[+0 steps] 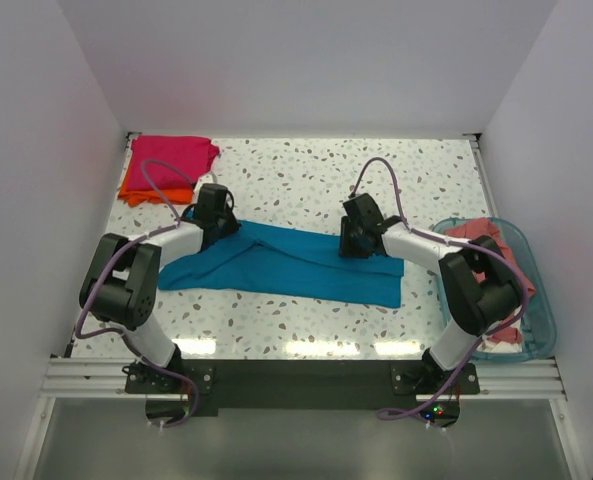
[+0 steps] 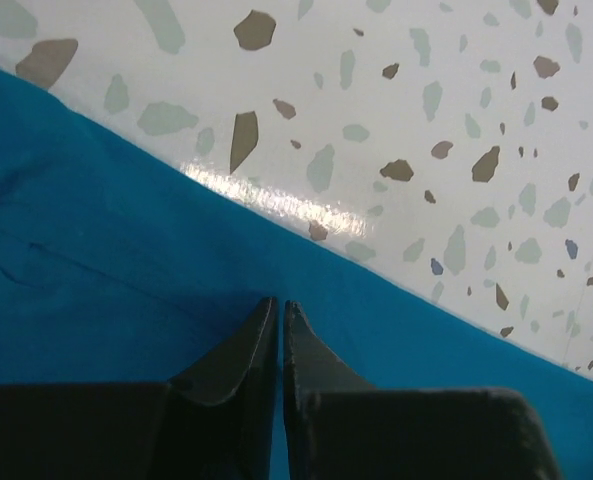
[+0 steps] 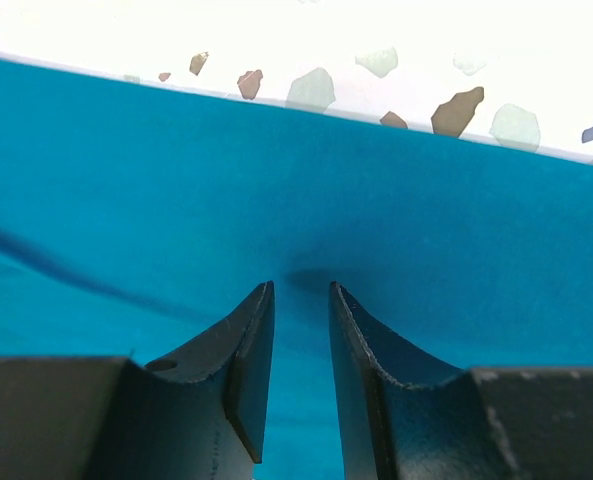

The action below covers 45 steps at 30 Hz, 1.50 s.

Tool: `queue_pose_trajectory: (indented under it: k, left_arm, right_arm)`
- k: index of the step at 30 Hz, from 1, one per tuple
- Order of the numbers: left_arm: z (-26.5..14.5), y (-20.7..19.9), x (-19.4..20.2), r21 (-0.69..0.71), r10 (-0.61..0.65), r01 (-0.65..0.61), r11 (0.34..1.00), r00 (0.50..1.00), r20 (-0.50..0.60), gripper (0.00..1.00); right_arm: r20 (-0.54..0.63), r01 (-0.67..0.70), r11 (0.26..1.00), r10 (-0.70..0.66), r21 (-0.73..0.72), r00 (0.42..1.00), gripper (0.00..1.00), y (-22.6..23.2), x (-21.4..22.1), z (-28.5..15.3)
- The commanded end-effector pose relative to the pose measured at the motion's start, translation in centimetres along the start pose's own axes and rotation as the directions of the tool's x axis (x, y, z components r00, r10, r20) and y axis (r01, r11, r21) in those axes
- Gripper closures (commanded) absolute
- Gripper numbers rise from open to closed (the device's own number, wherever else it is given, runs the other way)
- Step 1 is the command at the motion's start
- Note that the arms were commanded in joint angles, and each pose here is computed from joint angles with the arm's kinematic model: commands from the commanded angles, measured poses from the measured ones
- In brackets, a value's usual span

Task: Fold and stack the t-shirts
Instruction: Fold the tshirt

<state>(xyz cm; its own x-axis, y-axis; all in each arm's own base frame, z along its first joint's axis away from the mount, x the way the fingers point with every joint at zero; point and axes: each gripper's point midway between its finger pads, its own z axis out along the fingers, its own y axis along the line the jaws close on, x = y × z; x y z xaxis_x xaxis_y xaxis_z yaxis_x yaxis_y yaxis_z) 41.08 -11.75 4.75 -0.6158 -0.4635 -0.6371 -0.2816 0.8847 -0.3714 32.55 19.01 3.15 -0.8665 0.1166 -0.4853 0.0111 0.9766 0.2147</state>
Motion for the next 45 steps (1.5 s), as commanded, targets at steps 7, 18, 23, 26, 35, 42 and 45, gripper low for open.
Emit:
queue_pose_trajectory:
  k: [7, 18, 23, 26, 35, 42, 45]
  left_arm:
    - [-1.1, -0.4, 0.6, 0.061, 0.039, -0.038, 0.997, 0.999, -0.018, 0.91]
    - [-2.1, -1.3, 2.0, 0.131, 0.049, -0.039, 0.991, 0.996, -0.071, 0.95]
    - [-3.1, -1.2, 2.5, 0.147, 0.041, -0.030, 0.989, 0.997, -0.069, 0.95]
    - [-3.6, -1.3, 3.0, 0.168, 0.044, -0.030, 0.985, 0.996, -0.081, 0.96]
    - [-5.0, -0.8, 4.7, 0.209, 0.059, -0.036, 0.977, 0.993, -0.105, 0.97]
    - [-6.5, -1.1, 4.6, 0.244, 0.067, -0.043, 0.969, 0.993, -0.093, 0.98]
    - [-7.2, -1.6, 4.4, 0.262, 0.074, -0.049, 0.964, 0.993, -0.087, 0.98]
  right_arm:
    - [0.041, -0.011, 0.999, 0.013, -0.048, 0.999, 0.68, 1.3, -0.8, 0.5]
    - [0.052, -0.007, 0.999, 0.009, -0.031, 0.999, 0.68, 0.9, -1.0, -0.1]
    - [0.052, -0.001, 0.999, 0.003, -0.034, 0.999, 0.68, 1.0, -1.0, -0.2]
    - [0.052, -0.001, 0.999, 0.003, -0.033, 0.999, 0.68, 0.9, -1.1, -0.3]
    - [0.054, 0.003, 0.999, -0.002, -0.034, 0.999, 0.68, 1.0, -1.2, -0.5]
    - [0.039, 0.007, 1.000, -0.006, -0.029, 0.999, 0.68, 0.8, -0.7, -0.1]
    - [0.036, 0.009, 1.000, -0.008, -0.024, 0.999, 0.68, 0.7, -0.6, 0.1]
